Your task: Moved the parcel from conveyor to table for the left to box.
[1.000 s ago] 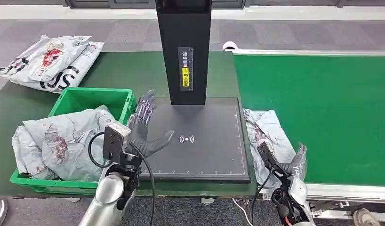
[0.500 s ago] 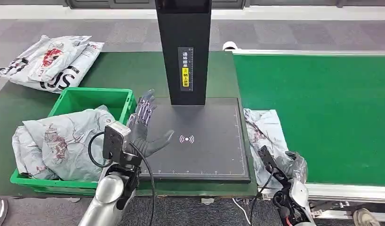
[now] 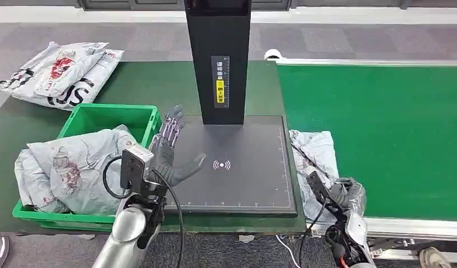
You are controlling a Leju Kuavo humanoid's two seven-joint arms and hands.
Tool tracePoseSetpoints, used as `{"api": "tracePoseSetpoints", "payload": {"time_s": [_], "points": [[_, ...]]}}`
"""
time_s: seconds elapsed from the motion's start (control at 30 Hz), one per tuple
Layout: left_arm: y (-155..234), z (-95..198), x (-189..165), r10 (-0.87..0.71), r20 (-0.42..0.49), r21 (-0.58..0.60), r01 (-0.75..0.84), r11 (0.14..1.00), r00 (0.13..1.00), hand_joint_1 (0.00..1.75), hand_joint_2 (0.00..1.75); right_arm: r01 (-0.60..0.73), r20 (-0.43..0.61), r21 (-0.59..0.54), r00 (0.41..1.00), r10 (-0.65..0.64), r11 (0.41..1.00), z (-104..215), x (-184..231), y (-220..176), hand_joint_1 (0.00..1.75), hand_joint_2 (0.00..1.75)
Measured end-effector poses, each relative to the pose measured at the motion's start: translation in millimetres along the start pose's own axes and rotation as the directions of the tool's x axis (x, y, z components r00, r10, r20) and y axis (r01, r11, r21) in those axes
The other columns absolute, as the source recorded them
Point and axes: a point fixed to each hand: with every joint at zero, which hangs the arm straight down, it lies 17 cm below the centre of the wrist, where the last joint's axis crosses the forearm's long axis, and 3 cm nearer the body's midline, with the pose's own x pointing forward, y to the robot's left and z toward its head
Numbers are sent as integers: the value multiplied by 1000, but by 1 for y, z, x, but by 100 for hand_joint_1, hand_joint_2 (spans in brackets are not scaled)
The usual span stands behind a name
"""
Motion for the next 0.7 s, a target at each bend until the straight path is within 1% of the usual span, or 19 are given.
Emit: {"api": "tracePoseSetpoints", "payload": {"time_s": [0.17,0.27,0.43,0.5,0.57,0.67,0.7], "points": [[1,1,1,0,2,3,0,1000,1000,0,175,27,24,-23,999,-26,999,-3,8,-9,175,175],[2,2,1,-4,2,8,4,1000,1000,0,175,77,67,-60,995,-73,995,-4,21,-22,175,175],[2,2,3,-7,6,11,7,1000,1000,0,175,124,94,-100,989,-115,987,-5,35,-40,175,175],[2,3,3,-13,6,12,13,1000,1000,0,175,157,134,-134,981,-139,979,-4,44,-52,175,175],[4,4,3,-20,7,20,20,1000,1000,0,175,197,178,-188,970,-164,962,-1,56,-73,175,175],[7,6,3,-22,8,32,21,999,1000,0,175,256,263,-279,947,-183,926,5,82,-119,175,175],[9,6,4,-24,11,38,24,999,1000,0,175,290,322,-325,929,-184,900,11,102,-146,175,175]]}}
